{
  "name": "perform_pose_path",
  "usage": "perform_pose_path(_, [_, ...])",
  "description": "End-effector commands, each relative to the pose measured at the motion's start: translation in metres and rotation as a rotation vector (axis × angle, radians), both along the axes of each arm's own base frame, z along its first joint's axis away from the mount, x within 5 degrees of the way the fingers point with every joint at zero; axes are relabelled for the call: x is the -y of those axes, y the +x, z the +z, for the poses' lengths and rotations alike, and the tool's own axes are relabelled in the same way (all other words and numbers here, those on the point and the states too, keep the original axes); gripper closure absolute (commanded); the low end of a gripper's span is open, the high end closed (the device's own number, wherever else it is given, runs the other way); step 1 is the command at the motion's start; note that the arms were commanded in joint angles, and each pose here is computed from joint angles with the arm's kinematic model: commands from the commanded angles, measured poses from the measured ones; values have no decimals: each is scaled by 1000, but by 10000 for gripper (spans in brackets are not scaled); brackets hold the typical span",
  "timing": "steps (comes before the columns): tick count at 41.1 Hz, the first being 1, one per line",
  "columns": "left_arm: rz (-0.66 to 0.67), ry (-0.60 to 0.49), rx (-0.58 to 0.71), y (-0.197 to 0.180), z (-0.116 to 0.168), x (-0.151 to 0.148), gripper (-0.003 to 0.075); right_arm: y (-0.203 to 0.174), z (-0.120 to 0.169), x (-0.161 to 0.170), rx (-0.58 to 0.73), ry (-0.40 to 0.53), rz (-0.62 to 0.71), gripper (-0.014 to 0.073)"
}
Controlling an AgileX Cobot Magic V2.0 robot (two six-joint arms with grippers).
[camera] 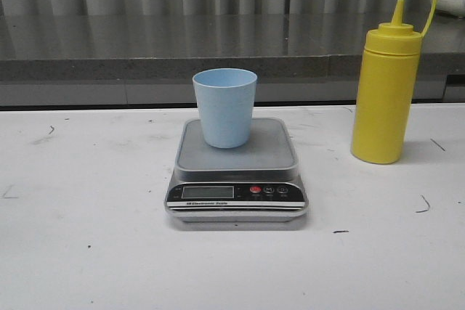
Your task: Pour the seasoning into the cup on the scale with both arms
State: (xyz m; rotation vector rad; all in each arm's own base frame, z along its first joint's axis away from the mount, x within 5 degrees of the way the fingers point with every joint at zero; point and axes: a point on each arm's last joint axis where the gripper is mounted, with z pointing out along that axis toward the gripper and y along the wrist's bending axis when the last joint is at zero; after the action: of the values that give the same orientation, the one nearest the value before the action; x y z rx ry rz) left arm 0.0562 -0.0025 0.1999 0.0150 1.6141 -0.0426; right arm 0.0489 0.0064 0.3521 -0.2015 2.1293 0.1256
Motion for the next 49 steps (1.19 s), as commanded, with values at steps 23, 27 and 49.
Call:
perform_pose_path(23, [22, -84, 162, -1, 9, -2, 740, 3, 12, 0, 76, 3, 7, 664])
perform_pose_path(27, [22, -56, 163, -1, 9, -2, 740, 3, 12, 0, 76, 3, 7, 664])
perform_pose_path(49, [7, -67, 161, -1, 9, -1, 740, 3, 12, 0, 76, 3, 7, 664])
